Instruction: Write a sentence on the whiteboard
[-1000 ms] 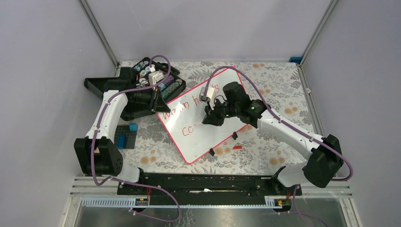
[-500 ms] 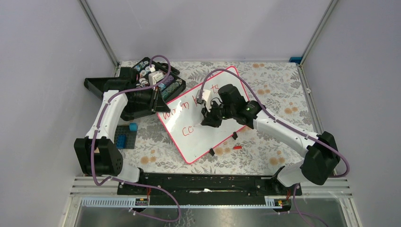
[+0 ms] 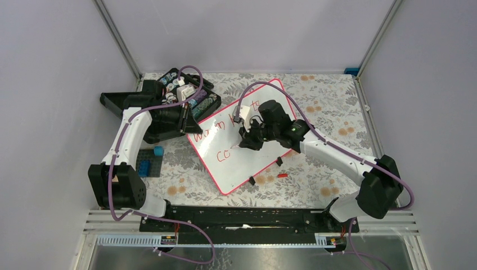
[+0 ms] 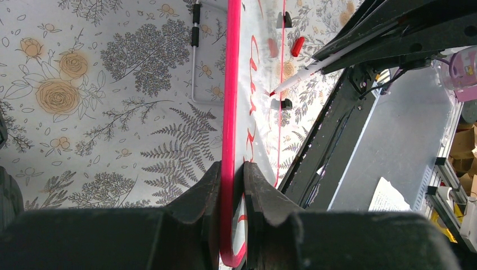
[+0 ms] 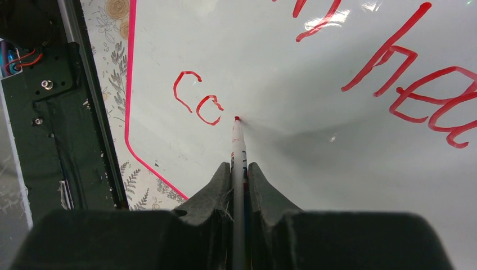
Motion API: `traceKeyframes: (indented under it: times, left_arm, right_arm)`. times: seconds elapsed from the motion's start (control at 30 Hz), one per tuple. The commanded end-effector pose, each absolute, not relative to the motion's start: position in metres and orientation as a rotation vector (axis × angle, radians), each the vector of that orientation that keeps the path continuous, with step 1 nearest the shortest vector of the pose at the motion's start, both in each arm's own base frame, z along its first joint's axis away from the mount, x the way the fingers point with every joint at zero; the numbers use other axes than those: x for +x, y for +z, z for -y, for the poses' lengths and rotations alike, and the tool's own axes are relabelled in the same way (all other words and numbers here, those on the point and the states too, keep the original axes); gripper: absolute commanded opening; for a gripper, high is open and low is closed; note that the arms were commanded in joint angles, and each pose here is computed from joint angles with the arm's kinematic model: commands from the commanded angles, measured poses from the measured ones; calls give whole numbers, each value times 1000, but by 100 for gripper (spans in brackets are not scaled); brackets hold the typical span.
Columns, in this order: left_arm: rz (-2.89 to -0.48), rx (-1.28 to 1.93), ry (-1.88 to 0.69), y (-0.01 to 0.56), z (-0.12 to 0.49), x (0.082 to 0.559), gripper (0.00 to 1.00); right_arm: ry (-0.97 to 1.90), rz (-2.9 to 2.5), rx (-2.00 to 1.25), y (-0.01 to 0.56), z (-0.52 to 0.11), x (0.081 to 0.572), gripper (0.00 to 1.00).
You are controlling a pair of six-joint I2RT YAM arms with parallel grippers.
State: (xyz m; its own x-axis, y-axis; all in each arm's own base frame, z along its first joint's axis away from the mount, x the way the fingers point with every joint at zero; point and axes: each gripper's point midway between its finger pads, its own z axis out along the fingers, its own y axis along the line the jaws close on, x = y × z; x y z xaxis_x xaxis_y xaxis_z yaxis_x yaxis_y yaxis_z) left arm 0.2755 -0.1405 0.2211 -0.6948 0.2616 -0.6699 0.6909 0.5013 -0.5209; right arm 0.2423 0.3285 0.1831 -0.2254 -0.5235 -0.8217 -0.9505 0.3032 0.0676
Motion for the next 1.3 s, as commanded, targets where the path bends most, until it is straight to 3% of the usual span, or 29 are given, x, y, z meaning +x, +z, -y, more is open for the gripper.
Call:
traceKeyframes:
  times: [0.0,0.67,1.27]
  left_arm:
    - [-2242,837,-1045,205,138,279,0]
    - [-2248,836,-1049,203,138,281,0]
    - [-2246,839,-1048,203,139,280,0]
  right_arm:
    - [759,-1819,-1311,191,-338,251,0]
    - [765,-1864,-1339,170,-325,233,0]
    - [699,-1829,-1271,195,-334,261,0]
